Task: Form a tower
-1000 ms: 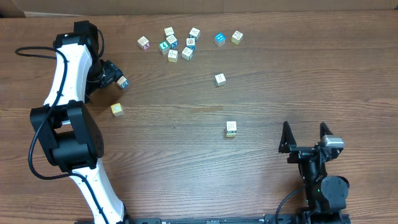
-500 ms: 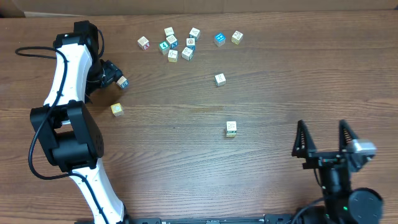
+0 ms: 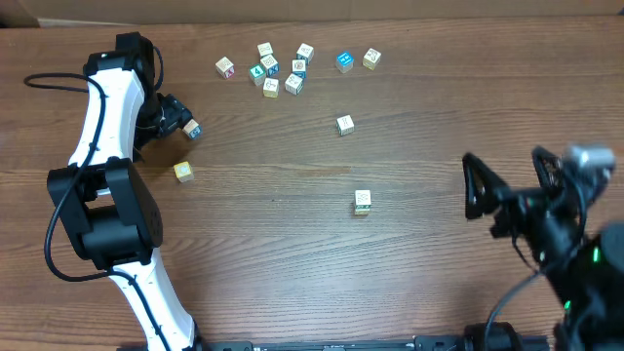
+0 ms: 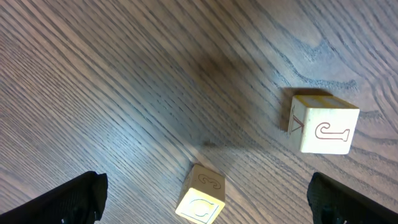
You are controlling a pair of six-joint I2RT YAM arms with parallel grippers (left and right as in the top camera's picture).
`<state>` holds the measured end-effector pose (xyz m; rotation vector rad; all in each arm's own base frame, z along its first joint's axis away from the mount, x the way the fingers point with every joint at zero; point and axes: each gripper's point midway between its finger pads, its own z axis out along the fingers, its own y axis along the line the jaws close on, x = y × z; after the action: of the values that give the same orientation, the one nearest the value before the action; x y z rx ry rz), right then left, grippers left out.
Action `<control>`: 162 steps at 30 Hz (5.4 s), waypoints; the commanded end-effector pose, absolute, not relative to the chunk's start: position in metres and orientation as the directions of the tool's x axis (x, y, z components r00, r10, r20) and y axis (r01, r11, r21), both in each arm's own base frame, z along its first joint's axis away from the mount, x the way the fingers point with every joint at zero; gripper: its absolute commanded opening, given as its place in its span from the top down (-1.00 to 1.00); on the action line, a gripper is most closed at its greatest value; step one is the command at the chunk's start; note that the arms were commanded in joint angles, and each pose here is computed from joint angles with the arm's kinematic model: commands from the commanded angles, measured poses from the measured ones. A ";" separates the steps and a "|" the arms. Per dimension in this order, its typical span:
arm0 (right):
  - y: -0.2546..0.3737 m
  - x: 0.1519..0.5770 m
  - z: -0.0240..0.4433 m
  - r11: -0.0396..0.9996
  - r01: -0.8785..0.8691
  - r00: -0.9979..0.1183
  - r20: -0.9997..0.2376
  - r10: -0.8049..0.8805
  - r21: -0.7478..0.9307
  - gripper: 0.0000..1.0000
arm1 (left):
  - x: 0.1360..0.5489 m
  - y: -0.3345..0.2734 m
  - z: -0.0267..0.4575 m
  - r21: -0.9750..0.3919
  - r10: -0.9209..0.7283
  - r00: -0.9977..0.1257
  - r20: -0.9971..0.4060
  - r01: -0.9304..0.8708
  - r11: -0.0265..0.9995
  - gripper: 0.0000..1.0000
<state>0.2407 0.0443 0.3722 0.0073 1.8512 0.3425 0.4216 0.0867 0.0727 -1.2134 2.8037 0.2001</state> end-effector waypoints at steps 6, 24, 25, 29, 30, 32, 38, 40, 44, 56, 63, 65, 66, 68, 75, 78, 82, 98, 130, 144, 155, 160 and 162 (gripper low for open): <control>0.051 0.287 0.418 0.955 -0.137 -0.513 -0.843 0.159 0.264 -1.00 | 0.425 0.089 0.074 0.095 -0.704 -0.696 -0.139 -0.717 0.690 -0.99; 0.056 0.366 0.339 0.960 -0.014 -0.820 -0.552 0.149 0.280 -1.00 | 0.425 0.089 0.074 0.095 -0.704 -0.696 -0.139 -0.717 0.690 -0.99; 0.056 0.367 0.339 0.960 -0.013 -0.821 -0.550 0.149 0.280 -1.00 | 0.425 0.089 0.074 0.095 -0.704 -0.696 -0.139 -0.717 0.690 -0.99; 0.057 0.367 0.338 0.959 -0.014 -0.823 -0.548 0.149 0.282 -1.00 | 0.425 0.089 0.074 0.095 -0.704 -0.696 -0.139 -0.717 0.690 -0.99; 0.057 0.366 0.338 0.959 -0.014 -0.824 -0.547 0.149 0.282 -1.00 | 0.425 0.089 0.074 0.095 -0.704 -0.696 -0.139 -0.717 0.690 -0.99; 0.057 0.367 0.337 0.959 -0.014 -0.825 -0.545 0.149 0.282 -1.00 | 0.425 0.089 0.074 0.095 -0.704 -0.696 -0.139 -0.717 0.690 -0.99; 0.057 0.367 0.335 0.959 -0.011 -0.829 -0.539 0.149 0.282 -1.00 | 0.425 0.089 0.074 0.095 -0.704 -0.696 -0.139 -0.717 0.690 -1.00; 0.059 0.368 0.333 0.956 -0.015 -0.836 -0.529 0.148 0.292 -1.00 | 0.425 0.089 0.074 0.095 -0.704 -0.696 -0.139 -0.717 0.690 -0.99; 0.068 0.372 0.325 0.942 -0.035 -0.856 -0.496 0.144 0.334 -1.00 | 0.425 0.089 0.074 0.094 -0.704 -0.696 -0.139 -0.718 0.690 -0.99; 0.080 0.382 0.286 0.941 -0.020 -0.917 -0.382 0.117 0.338 -0.76 | 0.425 0.089 0.074 0.094 -0.704 -0.696 -0.140 -0.718 0.690 -0.99; 0.091 0.387 0.272 0.942 -0.032 -0.932 -0.349 0.093 0.335 -0.42 | 0.425 0.089 0.074 0.094 -0.704 -0.696 -0.140 -0.718 0.690 -0.99; 0.093 0.389 0.267 0.942 -0.034 -0.937 -0.338 0.086 0.334 -0.18 | 0.426 0.089 0.074 0.093 -0.704 -0.696 -0.141 -0.718 0.690 -1.00; 0.095 0.390 0.265 0.942 -0.036 -0.939 -0.335 0.083 0.334 -0.06 | 0.426 0.089 0.074 0.093 -0.705 -0.695 -0.142 -0.718 0.690 -0.99; 0.097 0.391 0.263 0.942 -0.039 -0.941 -0.330 0.078 0.334 0.17 | 0.426 0.089 0.074 0.093 -0.704 -0.696 -0.142 -0.718 0.690 -0.99; 0.098 0.391 0.262 0.942 -0.042 -0.941 -0.330 0.075 0.334 0.67 | 0.426 0.089 0.074 0.092 -0.704 -0.695 -0.142 -0.718 0.690 -0.99; 0.098 0.391 0.261 0.942 -0.041 -0.942 -0.328 0.075 0.334 0.67 | 0.426 0.089 0.074 0.093 -0.704 -0.696 -0.142 -0.718 0.690 -0.99; 0.099 0.392 0.258 0.942 -0.041 -0.942 -0.328 0.076 0.334 0.54 | 0.426 0.089 0.074 0.093 -0.704 -0.696 -0.142 -0.717 0.690 -0.99; 0.101 0.404 0.221 0.932 0.037 -0.947 -0.286 0.148 0.359 -0.82 | 0.426 0.089 0.074 0.092 -0.704 -0.695 -0.142 -0.718 0.690 -0.99; 0.182 0.439 0.109 0.986 -0.096 -0.964 -0.259 -0.057 0.139 -0.82 | 0.426 0.089 0.074 0.092 -0.704 -0.695 -0.142 -0.718 0.690 -0.99; 0.245 0.423 0.103 0.940 -0.218 -0.956 -0.253 -0.151 0.262 -0.83 | 0.426 0.089 0.074 0.092 -0.704 -0.695 -0.142 -0.718 0.690 -0.99; 0.257 0.415 0.104 0.922 -0.236 -0.958 -0.234 -0.167 0.306 -0.90 | 0.426 0.089 0.074 0.092 -0.704 -0.695 -0.142 -0.718 0.690 -0.99; 0.271 0.409 0.107 0.904 -0.250 -0.957 -0.229 -0.176 0.347 -0.90 | 0.426 0.089 0.074 0.092 -0.704 -0.695 -0.142 -0.718 0.690 -0.99; 0.287 0.406 0.111 0.879 -0.280 -0.950 -0.243 -0.196 0.386 -0.90 | 0.426 0.089 0.074 0.092 -0.704 -0.695 -0.142 -0.718 0.690 -0.99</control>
<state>0.4157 0.2608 0.1064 -0.3025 2.8689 0.5156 0.4226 0.0868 0.0727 -1.2117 2.7999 0.1987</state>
